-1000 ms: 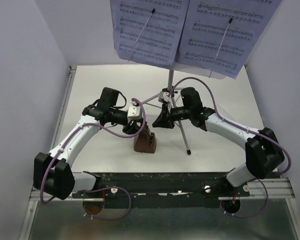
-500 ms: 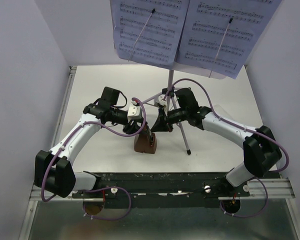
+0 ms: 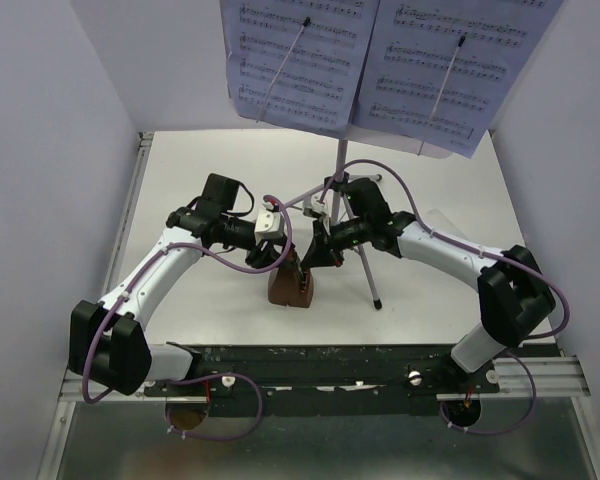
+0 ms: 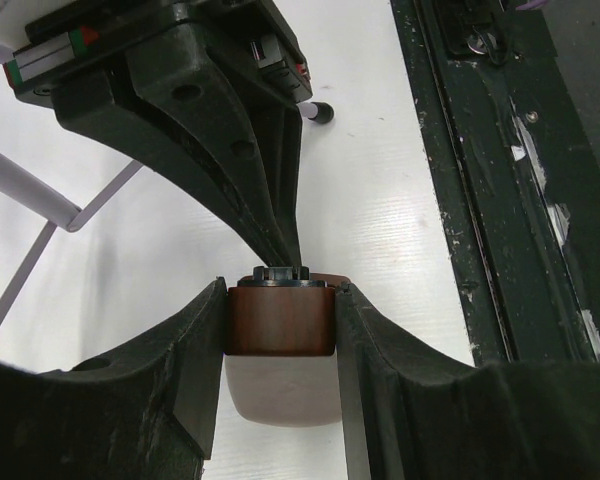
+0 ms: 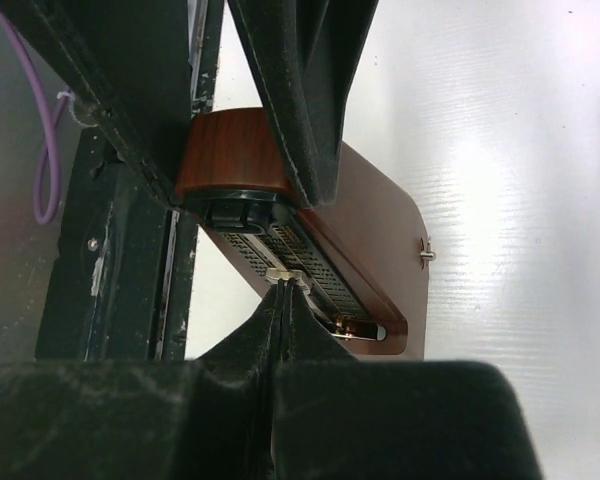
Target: Set up the instrument practice props
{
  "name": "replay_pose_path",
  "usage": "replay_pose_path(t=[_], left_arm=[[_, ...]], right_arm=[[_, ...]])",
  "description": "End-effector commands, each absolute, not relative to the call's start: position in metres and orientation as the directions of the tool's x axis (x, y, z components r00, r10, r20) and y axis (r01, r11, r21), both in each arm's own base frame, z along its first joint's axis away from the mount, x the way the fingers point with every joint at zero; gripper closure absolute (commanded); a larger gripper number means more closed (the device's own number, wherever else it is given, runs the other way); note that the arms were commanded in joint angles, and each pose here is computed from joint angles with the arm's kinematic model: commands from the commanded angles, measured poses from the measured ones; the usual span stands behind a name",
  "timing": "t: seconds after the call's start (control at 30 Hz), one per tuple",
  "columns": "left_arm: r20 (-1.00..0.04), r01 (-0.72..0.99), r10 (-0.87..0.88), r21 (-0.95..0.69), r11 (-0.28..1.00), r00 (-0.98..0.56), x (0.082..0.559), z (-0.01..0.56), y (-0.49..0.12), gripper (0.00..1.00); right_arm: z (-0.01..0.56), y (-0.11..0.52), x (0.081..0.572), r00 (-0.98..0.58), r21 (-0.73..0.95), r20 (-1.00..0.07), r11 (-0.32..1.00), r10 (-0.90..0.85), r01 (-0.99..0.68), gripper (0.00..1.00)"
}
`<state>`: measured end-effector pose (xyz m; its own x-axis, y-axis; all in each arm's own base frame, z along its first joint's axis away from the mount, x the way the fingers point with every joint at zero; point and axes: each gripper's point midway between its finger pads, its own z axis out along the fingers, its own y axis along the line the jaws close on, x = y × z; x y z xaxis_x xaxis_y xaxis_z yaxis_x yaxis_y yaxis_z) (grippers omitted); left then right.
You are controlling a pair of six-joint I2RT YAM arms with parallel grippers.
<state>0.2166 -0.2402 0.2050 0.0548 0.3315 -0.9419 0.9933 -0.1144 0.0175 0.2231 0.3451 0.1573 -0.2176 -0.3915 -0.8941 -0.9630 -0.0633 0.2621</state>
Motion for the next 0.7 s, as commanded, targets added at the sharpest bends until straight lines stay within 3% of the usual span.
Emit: replay_pose_path(t=[0.0, 0.2, 0.5, 0.67], left_arm=[[-0.913, 0.975, 0.388, -0.188, -0.122, -0.128, 0.191, 0.177, -0.234, 0.59], [-0.910, 0.973, 0.392, -0.196, -0.119, -0.136, 0.190, 0.176, -0.234, 0.59], [-0.909, 0.976, 0.395, -0.187, -0.114, -0.128, 0.188, 0.176, -0.232, 0.59], [-0.911, 0.976, 0.394, -0.184, -0.114, -0.126, 0.187, 0.176, -0.232, 0.59]], right_arm=[[0.161, 0.362, 0.222, -0.221, 0.259, -0.898, -0.050, -0.382, -0.965, 0.96], [0.166, 0.364, 0.229, -0.224, 0.238, -0.907, 0.005, -0.357, -0.971, 0.95], [0.164, 0.346, 0.275, -0.256, 0.158, -0.897, 0.281, -0.361, -0.947, 0.89], [0.173, 0.346, 0.263, -0.213, 0.150, -0.912, 0.199, -0.350, -0.969, 0.78]])
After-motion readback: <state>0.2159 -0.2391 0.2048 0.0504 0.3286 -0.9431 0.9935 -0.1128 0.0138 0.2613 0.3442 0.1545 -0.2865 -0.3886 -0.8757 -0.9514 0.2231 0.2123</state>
